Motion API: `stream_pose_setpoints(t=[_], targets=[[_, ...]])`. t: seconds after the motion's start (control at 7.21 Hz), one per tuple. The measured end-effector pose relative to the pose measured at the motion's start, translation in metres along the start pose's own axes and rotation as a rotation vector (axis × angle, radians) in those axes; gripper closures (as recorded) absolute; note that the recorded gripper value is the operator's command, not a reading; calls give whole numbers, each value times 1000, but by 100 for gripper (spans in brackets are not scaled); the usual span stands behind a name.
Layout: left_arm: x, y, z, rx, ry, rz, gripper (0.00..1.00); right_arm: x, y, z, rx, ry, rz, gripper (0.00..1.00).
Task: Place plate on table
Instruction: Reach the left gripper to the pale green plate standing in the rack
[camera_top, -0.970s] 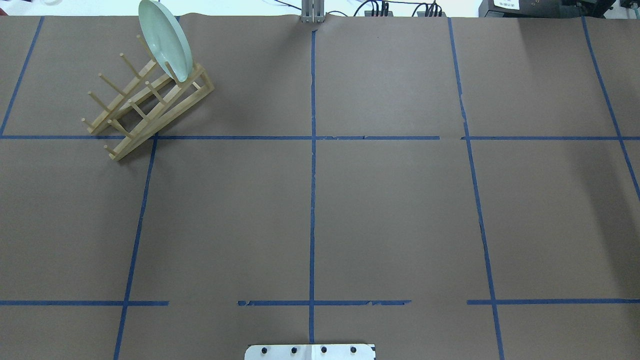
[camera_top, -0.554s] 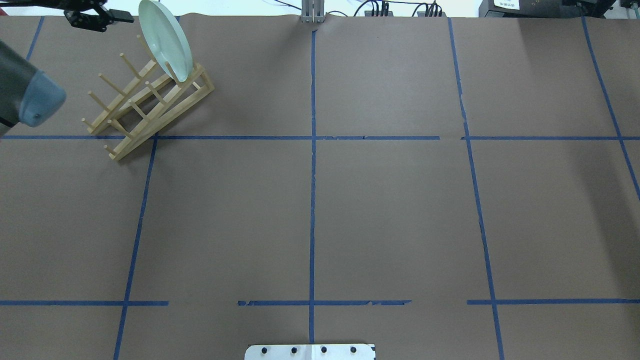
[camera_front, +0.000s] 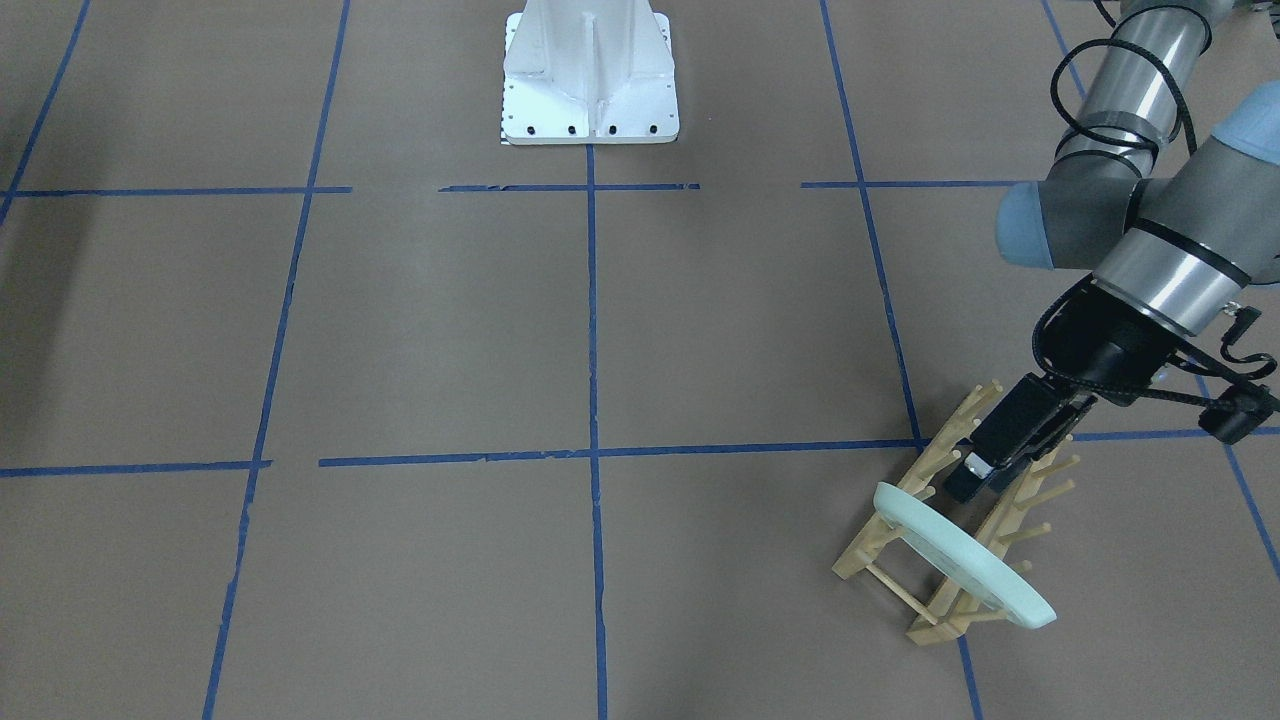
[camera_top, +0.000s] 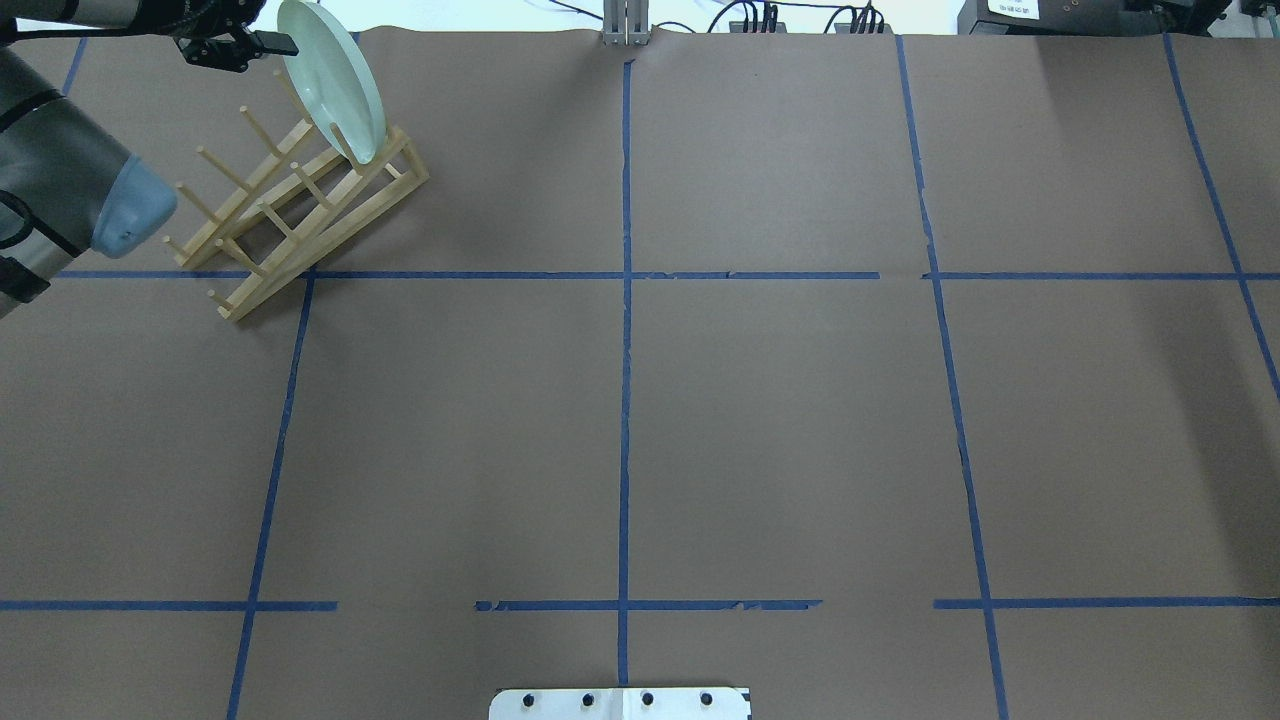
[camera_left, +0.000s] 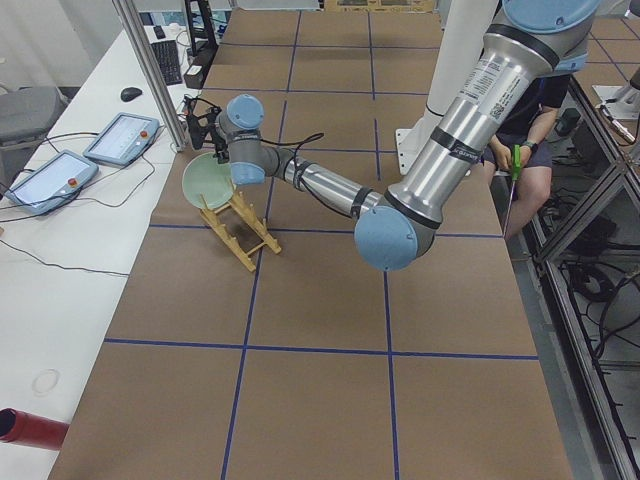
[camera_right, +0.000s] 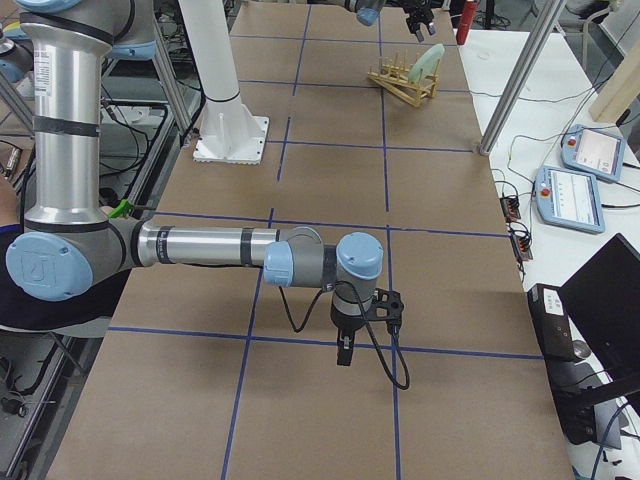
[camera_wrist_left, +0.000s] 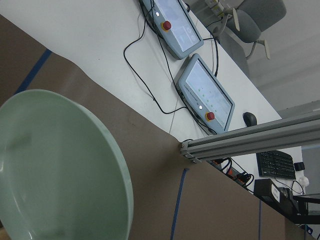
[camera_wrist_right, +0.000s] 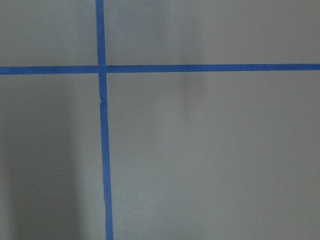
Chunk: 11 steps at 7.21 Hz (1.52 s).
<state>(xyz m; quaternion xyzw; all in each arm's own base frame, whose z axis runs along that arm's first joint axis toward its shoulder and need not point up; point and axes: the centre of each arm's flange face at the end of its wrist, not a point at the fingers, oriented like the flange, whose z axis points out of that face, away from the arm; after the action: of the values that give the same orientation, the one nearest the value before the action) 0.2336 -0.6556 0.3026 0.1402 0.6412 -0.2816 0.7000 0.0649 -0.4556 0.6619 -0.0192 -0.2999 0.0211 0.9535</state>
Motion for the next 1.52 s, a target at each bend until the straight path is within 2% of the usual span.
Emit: stream_pose_setpoints(t=[0.42,0.83,1.25,1.52], targets=[[-19,-25,4,33,-40,2,0,0,0,0,0,0,0,0],[-23,-38,24,70,-63,-11,0,0,0,0,0,0,-1,0],[-20,-28,37,59,-63,-7,0,0,0,0,0,0,-1,0],[-20,-19,43,52,-55,1,7,0,0,0,0,0,-1,0]])
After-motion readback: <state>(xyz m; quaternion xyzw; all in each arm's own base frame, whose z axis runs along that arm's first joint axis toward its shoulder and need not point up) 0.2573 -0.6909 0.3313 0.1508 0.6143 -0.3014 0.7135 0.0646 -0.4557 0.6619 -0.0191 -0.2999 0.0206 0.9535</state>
